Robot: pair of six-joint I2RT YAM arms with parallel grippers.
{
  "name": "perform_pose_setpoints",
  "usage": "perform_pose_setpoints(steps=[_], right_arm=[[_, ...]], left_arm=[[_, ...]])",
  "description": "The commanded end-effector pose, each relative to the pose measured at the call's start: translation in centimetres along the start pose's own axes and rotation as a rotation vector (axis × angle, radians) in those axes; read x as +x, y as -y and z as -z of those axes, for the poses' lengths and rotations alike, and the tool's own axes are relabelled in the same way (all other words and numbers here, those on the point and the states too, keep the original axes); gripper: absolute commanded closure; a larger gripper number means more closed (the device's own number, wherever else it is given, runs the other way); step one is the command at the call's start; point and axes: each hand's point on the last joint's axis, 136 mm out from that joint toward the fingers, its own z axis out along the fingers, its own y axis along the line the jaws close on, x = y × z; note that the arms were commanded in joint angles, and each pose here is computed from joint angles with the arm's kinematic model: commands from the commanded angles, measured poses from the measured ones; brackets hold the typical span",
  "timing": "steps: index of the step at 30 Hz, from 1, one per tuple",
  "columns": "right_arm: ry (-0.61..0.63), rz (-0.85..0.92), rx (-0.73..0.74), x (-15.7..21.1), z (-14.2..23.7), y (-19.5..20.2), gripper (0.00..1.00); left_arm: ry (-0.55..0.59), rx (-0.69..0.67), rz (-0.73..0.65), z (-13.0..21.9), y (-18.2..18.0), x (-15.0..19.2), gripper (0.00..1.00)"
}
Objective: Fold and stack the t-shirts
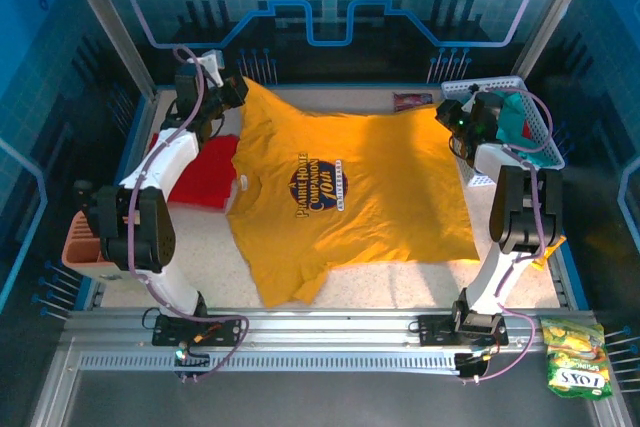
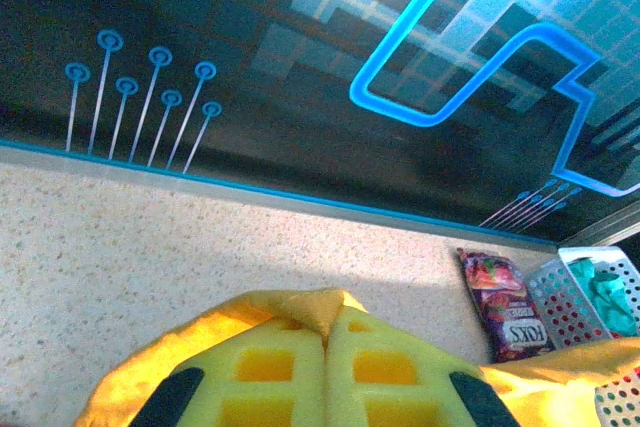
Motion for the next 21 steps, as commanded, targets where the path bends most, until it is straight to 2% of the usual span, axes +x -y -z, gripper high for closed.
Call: perform_pose_setpoints(steps=[1, 4, 7, 16, 21], right_arm=[[-0.112, -0.018, 0.044, 1.3, 0.3, 0.2, 1.00], [-0.249, -0.029, 0.090, 2.9, 1.3, 1.1, 1.00], [-0.333, -0.018, 0.125, 4.5, 2.1, 1.9, 1.00], [-0.437, 0.048, 0.250, 7.2, 5.6, 4.3, 1.00], [-0.471, 0.049, 0.307, 8.8, 6.5, 6.0, 1.00]], left_arm=[[0.016, -0.010, 0.036, 1.3, -0.2, -0.1, 1.00], [-0.022, -0.015, 0.096, 2.2, -0.3, 1.3, 1.00], [-0.057, -0.033, 0.163, 3.5, -0.5, 2.8, 1.00], [-0.187, -0.115, 0.359, 7.4, -0.9, 7.0, 1.00], [-0.235, -0.155, 0.418, 9.1, -1.4, 9.1, 1.00]])
